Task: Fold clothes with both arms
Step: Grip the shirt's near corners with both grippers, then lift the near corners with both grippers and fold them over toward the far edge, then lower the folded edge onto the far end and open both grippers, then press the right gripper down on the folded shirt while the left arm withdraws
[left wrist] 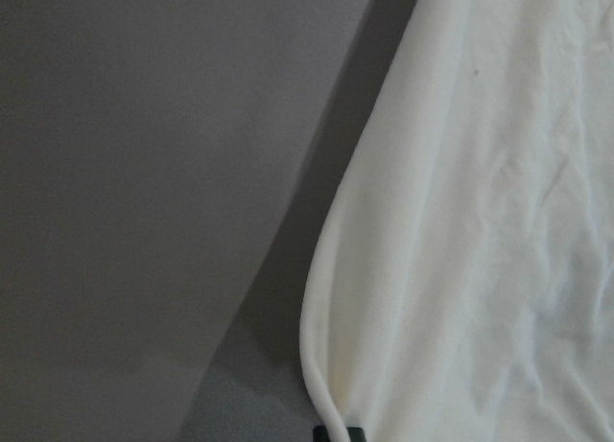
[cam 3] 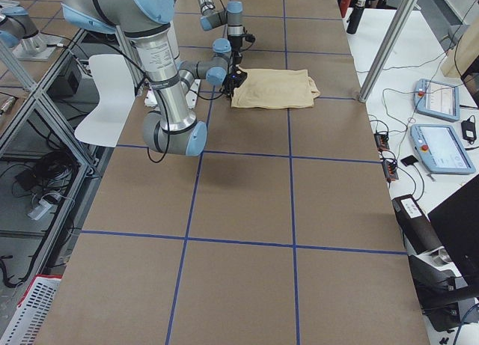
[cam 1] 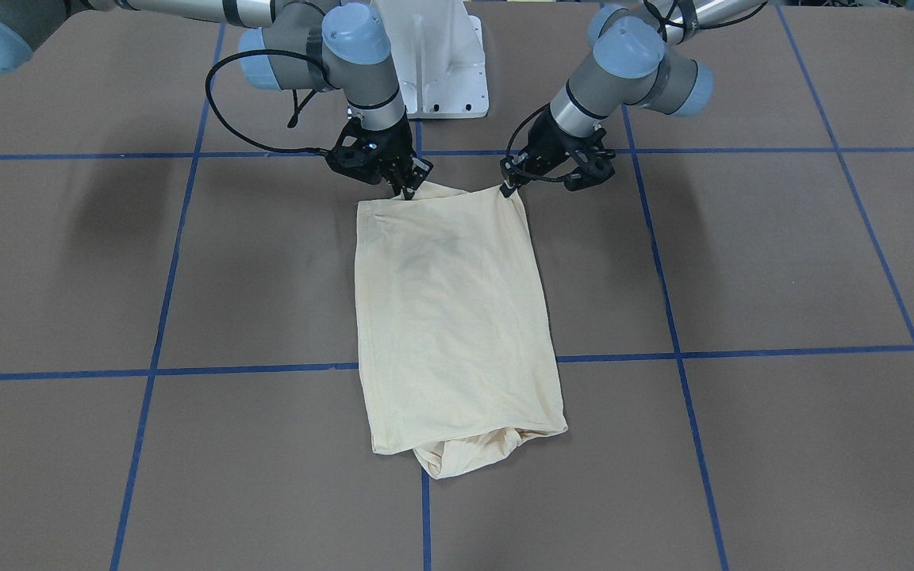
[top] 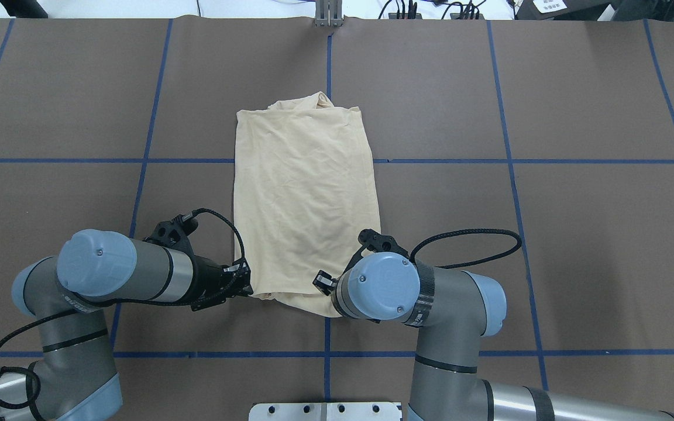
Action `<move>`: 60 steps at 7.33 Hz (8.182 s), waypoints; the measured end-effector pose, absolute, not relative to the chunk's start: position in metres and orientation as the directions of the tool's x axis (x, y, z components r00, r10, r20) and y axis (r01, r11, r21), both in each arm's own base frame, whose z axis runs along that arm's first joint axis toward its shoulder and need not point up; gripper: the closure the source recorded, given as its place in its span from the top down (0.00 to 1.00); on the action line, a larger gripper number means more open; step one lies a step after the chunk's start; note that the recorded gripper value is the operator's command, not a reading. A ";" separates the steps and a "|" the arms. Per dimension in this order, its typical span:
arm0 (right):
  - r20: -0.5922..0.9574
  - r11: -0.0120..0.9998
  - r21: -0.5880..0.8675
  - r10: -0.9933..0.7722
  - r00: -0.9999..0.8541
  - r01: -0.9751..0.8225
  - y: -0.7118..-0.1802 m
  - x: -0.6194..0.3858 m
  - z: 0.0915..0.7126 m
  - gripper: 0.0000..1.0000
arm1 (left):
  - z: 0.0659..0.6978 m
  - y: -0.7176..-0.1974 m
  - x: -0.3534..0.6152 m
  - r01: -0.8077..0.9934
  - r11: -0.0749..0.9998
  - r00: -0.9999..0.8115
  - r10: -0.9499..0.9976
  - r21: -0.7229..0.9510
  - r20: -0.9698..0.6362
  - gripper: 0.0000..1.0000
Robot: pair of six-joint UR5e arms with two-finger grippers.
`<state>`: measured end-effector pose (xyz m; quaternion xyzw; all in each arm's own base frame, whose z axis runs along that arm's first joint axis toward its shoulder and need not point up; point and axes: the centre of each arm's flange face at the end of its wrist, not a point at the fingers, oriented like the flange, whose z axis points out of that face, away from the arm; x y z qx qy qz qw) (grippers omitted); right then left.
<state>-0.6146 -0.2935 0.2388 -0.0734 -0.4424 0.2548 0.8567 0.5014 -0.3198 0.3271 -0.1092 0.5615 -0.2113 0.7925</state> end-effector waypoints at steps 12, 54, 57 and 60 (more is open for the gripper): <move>0.679 0.796 -0.421 0.595 0.431 -0.436 -0.306 -0.614 0.242 0.33 | 0.328 -0.320 0.502 0.214 0.886 0.282 -0.458 -0.410 -0.843 0.00; 0.811 0.826 -0.295 0.482 0.331 -0.480 -0.582 -0.573 0.182 1.00 | 0.311 -0.595 0.406 0.311 0.921 0.433 -0.358 -0.236 -0.828 1.00; 0.856 0.900 -0.219 0.362 0.368 -0.376 -0.542 -0.588 0.151 1.00 | 0.327 -0.601 0.368 0.317 0.929 0.444 -0.324 -0.192 -0.835 1.00; 0.829 0.960 -0.067 0.204 0.520 -0.270 -0.484 -0.641 0.137 1.00 | 0.347 -0.604 0.341 0.294 0.942 0.463 -0.287 -0.161 -0.839 1.00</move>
